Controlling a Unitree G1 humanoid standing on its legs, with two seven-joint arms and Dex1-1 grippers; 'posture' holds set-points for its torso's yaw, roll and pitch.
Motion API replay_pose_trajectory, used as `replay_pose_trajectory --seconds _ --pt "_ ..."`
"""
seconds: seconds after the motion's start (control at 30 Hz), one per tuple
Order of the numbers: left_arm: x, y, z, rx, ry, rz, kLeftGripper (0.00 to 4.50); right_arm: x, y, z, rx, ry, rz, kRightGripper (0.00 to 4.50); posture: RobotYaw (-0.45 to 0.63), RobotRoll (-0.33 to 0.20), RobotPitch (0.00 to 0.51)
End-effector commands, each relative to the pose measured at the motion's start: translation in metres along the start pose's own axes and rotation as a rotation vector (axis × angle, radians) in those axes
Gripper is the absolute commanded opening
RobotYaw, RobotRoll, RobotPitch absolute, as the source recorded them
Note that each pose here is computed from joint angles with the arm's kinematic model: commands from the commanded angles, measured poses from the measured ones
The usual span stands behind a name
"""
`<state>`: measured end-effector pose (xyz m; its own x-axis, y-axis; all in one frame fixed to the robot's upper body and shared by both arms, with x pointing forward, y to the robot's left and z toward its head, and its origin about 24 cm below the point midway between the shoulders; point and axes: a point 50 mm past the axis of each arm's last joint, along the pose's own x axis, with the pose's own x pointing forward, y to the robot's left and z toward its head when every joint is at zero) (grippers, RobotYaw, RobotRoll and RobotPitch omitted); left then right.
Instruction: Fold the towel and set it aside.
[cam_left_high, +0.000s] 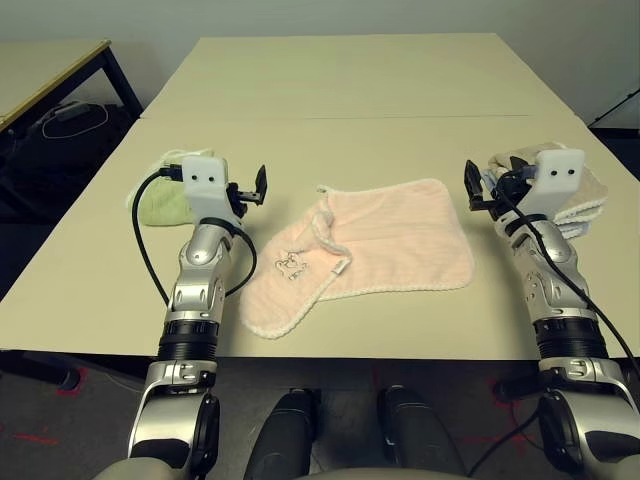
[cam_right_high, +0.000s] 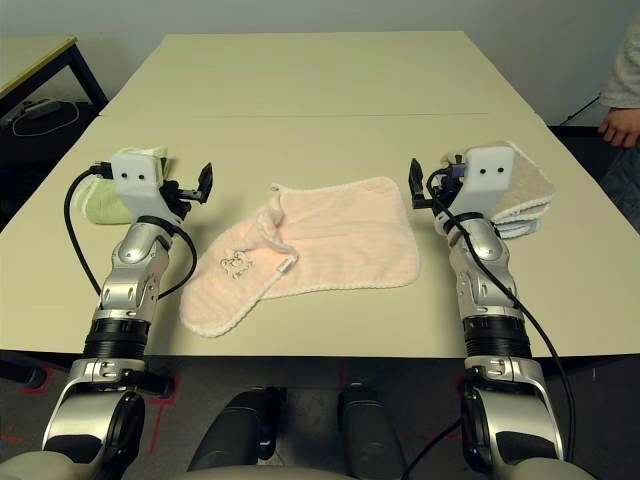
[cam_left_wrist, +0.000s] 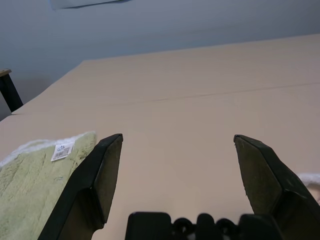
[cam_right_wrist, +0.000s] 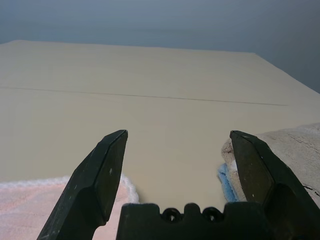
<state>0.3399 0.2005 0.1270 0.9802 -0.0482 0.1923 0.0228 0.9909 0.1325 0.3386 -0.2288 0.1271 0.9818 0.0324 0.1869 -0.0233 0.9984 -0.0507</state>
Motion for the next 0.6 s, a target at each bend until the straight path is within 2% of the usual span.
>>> replay_pose_trajectory --seconds 0.03,0.23,0.37,0.6 --pt "-0.003 0.001 -0.005 0.008 0.018 0.011 4.50 -0.001 -0.003 -0.001 0.018 -0.002 -0.019 4.46 -0.03 0.000 0.080" --pt "-0.002 0.005 -0.003 0.014 0.025 0.010 4.50 -0.001 0.001 0.000 0.030 -0.013 -0.026 4.46 -0.03 0.000 0.079" --pt "0.000 0.001 -0.002 0.005 0.020 0.006 4.50 0.002 -0.005 0.002 -0.008 -0.005 0.011 4.46 -0.03 0.000 0.083" --pt "-0.003 -0.004 -0.005 -0.003 0.023 -0.004 4.50 0.016 -0.016 -0.001 -0.100 0.125 0.220 4.46 -0.01 0.000 0.092"
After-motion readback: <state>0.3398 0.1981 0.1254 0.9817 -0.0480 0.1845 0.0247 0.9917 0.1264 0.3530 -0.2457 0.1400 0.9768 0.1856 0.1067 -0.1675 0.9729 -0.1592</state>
